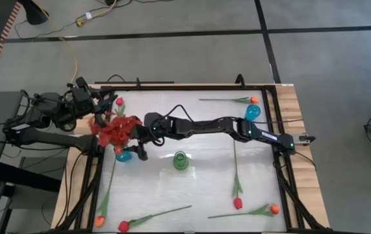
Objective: Sort flowers into vase by color
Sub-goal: Put the red flowers into the left blue vase, then put the bottom right pink flower into the green vase
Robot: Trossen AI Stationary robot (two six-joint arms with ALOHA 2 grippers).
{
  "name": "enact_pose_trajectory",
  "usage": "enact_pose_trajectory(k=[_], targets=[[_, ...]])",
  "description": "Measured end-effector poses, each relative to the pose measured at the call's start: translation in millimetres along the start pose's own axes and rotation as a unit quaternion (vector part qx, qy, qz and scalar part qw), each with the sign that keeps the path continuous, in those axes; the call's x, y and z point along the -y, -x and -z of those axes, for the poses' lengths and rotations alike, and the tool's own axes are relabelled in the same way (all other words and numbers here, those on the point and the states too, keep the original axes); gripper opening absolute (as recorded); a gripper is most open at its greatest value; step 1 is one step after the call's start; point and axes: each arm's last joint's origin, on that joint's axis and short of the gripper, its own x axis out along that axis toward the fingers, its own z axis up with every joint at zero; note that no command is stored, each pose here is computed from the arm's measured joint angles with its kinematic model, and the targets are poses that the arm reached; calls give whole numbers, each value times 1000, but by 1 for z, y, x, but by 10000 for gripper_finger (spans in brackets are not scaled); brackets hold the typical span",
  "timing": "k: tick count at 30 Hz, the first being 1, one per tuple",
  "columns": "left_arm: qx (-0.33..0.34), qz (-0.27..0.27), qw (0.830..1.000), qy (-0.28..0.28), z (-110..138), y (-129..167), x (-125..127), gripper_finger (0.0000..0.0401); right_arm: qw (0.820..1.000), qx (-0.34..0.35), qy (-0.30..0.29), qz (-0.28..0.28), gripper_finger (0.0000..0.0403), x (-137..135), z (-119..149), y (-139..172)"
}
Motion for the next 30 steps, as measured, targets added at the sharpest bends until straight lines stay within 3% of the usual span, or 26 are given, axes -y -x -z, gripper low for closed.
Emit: enact_pose_trajectory(k=[12, 25, 30], targets=[[-6, 1, 1000, -4, 1, 0, 0, 119, 998, -66, -19, -5, 355, -1, 13, 1], [-14, 2, 1000, -10, 3, 0, 0, 119, 985, -166, -48, -10, 357, -3, 33, 6], [-14, 2, 1000, -10, 3, 0, 0, 119, 976, -213, -37, -16, 357, -3, 27, 18]])
